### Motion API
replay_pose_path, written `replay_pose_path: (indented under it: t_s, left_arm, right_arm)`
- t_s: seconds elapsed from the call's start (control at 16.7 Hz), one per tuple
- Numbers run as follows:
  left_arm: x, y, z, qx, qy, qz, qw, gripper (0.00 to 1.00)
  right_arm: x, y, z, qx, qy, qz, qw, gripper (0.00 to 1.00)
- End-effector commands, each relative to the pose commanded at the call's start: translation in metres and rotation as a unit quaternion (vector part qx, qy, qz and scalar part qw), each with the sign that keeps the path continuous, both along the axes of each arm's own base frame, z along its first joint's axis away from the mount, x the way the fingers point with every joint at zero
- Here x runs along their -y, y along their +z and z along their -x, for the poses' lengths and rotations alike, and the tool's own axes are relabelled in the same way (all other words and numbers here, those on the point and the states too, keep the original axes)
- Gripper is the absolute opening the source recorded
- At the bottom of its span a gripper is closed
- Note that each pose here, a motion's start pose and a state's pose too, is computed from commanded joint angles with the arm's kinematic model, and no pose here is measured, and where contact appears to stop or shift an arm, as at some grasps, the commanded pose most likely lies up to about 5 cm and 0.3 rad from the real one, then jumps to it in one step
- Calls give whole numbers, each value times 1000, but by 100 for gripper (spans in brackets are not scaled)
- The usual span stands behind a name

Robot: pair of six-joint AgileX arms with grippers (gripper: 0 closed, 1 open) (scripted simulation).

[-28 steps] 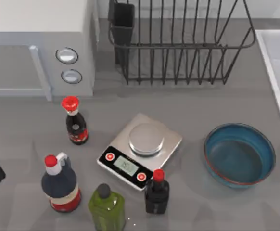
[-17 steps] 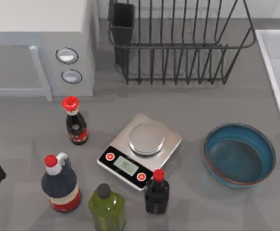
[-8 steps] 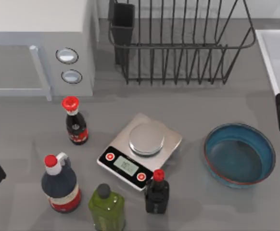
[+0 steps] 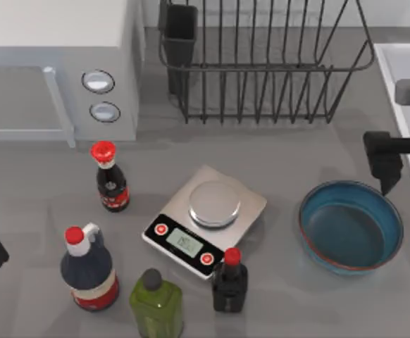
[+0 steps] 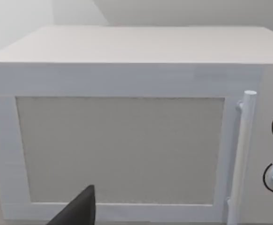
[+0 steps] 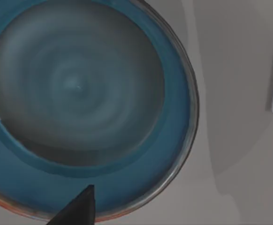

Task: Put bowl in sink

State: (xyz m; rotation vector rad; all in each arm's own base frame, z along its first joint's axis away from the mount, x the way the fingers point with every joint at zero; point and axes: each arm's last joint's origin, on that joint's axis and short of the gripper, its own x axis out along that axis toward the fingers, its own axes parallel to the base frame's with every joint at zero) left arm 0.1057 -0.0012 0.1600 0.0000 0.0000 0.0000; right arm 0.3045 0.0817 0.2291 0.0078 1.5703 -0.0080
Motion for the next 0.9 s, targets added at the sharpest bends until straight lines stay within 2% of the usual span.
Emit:
replay_pose_path:
  t_s: [0.36, 0.9]
  left_arm:
    - [0, 0, 0, 0, 0, 0, 1000, 100]
    - [0, 0, 0, 0, 0, 0, 1000, 100]
  right_arm:
    - [1, -5, 0, -1, -1, 0, 1000, 100]
    - [0, -97, -1, 1, 0, 0, 1000, 100]
